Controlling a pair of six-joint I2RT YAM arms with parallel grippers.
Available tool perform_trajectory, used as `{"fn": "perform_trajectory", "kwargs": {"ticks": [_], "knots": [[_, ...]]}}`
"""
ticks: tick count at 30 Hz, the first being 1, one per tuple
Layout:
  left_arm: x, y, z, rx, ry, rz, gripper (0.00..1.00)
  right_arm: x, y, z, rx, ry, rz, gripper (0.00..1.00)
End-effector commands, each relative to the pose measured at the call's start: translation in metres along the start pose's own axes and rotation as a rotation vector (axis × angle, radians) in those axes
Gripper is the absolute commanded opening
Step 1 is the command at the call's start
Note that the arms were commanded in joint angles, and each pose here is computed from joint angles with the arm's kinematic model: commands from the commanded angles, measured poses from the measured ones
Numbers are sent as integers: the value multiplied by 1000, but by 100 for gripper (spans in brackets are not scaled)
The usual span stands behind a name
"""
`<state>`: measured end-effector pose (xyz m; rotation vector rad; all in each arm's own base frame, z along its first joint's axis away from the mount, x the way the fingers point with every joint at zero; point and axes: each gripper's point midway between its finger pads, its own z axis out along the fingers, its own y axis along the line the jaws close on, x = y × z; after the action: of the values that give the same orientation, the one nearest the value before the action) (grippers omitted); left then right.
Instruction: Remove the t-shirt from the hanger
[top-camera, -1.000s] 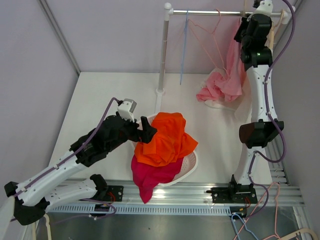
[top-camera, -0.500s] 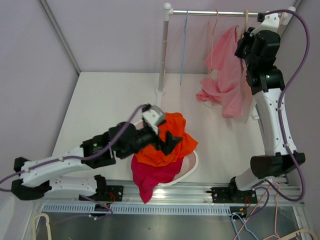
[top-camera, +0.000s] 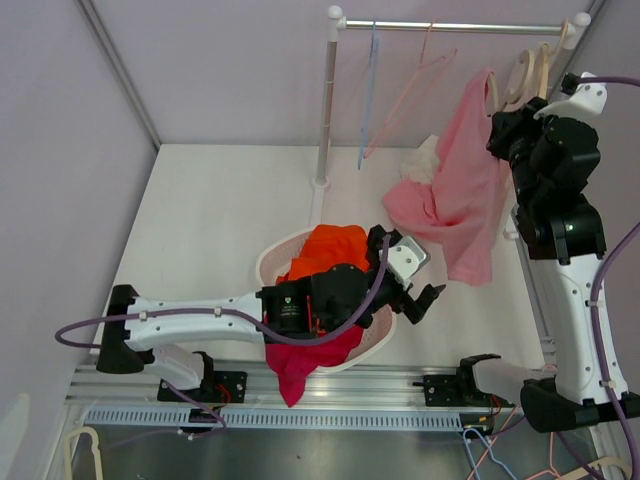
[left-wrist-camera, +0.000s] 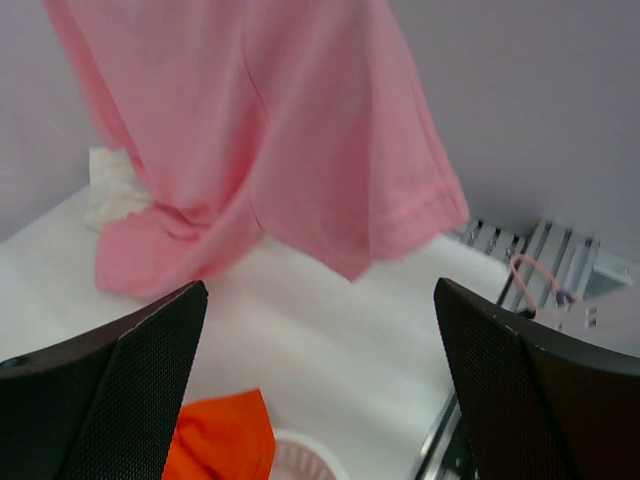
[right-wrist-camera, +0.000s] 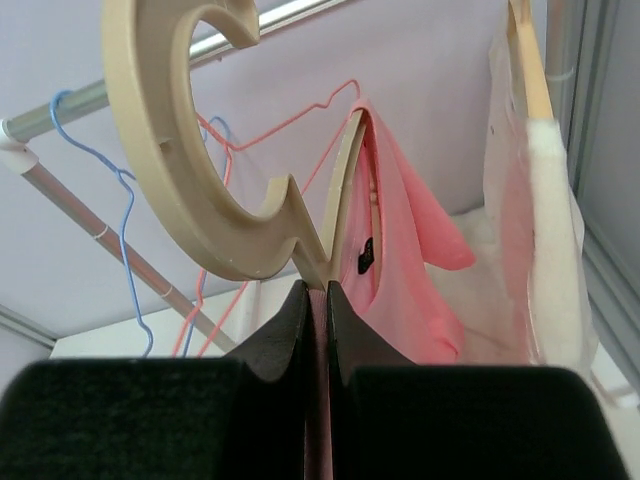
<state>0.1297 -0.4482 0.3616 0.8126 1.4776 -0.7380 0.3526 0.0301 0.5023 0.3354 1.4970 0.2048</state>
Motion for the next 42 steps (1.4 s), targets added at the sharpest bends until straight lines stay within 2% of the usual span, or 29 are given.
{"fn": "perform_trajectory", "kwargs": {"ticks": [1,4,8,13,18,19,21,22,23,27,28,30,31,35,38,42], "knots": [[-57,8,1,-82,-220,-53,100,-9,-4,-16,19,-50,80,0],[-63,3,9,-89,-281,-60,99,-4,-3,-23,7,-26,96,0],[-66,-17,18,-5,-326,-67,100,-1,-1,-28,-7,-14,107,0],[-59,-37,28,70,-323,-87,99,-9,4,-32,-28,-25,112,0],[-49,-44,41,77,-303,-70,100,-11,8,-32,-40,-18,113,0],[-50,-45,48,71,-297,-56,88,-11,9,-33,-46,-17,119,0],[-47,-43,55,53,-283,-39,59,-11,10,-34,-49,-12,120,0],[-55,-42,61,38,-296,-29,20,-13,10,-35,-49,-16,124,0],[-53,-42,63,28,-283,-12,2,-10,10,-33,-47,-6,121,0],[-72,-45,60,33,-327,14,1,-3,9,-29,-24,33,118,0],[-64,-53,56,59,-325,37,1,-4,9,-29,-23,31,121,0],[-80,-58,35,83,-407,59,1,-4,7,-27,-13,27,118,0],[-83,-74,22,124,-433,64,1,-5,7,-26,-11,23,114,0],[-75,-123,-29,296,-474,78,1,-11,3,-14,29,2,74,0],[-44,-166,-68,485,-454,86,1,-17,1,-4,50,-20,45,0],[-11,-196,-106,659,-400,10,0,-21,-1,3,75,-33,23,0]]}}
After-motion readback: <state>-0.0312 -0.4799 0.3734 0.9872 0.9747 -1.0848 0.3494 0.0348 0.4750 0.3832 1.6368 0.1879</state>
